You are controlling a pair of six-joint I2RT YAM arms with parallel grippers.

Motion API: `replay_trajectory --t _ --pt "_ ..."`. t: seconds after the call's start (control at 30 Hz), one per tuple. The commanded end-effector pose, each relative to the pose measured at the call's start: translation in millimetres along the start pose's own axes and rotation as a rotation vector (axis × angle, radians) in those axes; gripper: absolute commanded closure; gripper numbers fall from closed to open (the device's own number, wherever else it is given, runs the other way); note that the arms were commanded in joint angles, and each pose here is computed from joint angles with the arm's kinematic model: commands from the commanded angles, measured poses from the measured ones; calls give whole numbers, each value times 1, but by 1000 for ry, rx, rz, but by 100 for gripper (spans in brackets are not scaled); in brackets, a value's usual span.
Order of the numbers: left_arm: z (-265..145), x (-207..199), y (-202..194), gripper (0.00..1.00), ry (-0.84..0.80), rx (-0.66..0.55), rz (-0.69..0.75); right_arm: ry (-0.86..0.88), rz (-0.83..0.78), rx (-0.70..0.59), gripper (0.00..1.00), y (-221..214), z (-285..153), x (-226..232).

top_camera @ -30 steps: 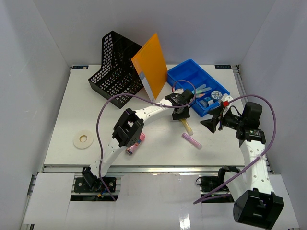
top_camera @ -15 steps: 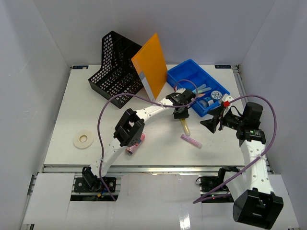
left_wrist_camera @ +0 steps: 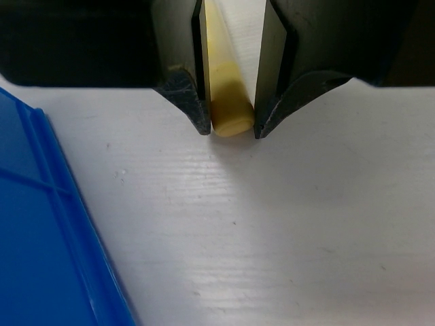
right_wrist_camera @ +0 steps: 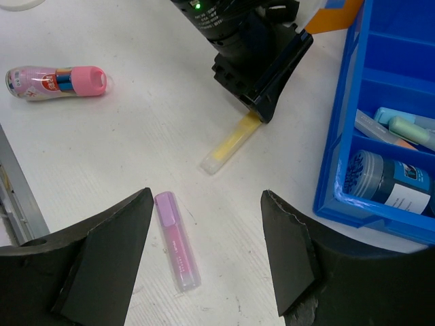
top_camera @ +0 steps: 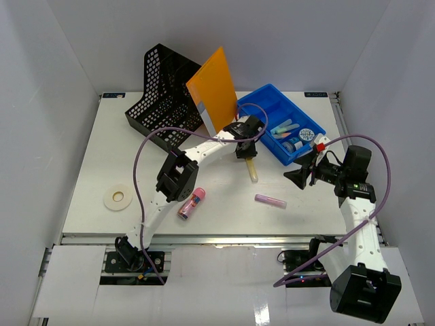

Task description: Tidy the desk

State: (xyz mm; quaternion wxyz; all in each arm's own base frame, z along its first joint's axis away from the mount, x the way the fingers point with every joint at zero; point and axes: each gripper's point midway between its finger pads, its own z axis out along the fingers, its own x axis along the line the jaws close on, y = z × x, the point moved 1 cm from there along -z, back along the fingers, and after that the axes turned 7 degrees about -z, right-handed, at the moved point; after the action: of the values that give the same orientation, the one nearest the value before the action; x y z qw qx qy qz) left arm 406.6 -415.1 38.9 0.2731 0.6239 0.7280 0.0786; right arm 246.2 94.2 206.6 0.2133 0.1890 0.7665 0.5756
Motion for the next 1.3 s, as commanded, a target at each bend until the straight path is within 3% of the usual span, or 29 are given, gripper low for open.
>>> replay_trajectory --t 0.0,0.2,0.33,0.43,0.87,1.27 --pt "11 46 -6 63 117 44 80 13 -4 -19 29 1 1 0" --pt "10 72 -7 53 164 64 136 35 9 -21 29 -2 2 3" --pt "5 78 -10 38 176 69 153 39 16 -19 29 -4 3 3" --pt "0 78 -15 33 164 88 145 41 23 -16 29 -5 4 3" --pt "-3 37 -56 31 62 140 136 41 48 -2 29 -13 6 1" --pt "3 24 -64 33 27 162 98 44 46 -2 29 -14 6 1"
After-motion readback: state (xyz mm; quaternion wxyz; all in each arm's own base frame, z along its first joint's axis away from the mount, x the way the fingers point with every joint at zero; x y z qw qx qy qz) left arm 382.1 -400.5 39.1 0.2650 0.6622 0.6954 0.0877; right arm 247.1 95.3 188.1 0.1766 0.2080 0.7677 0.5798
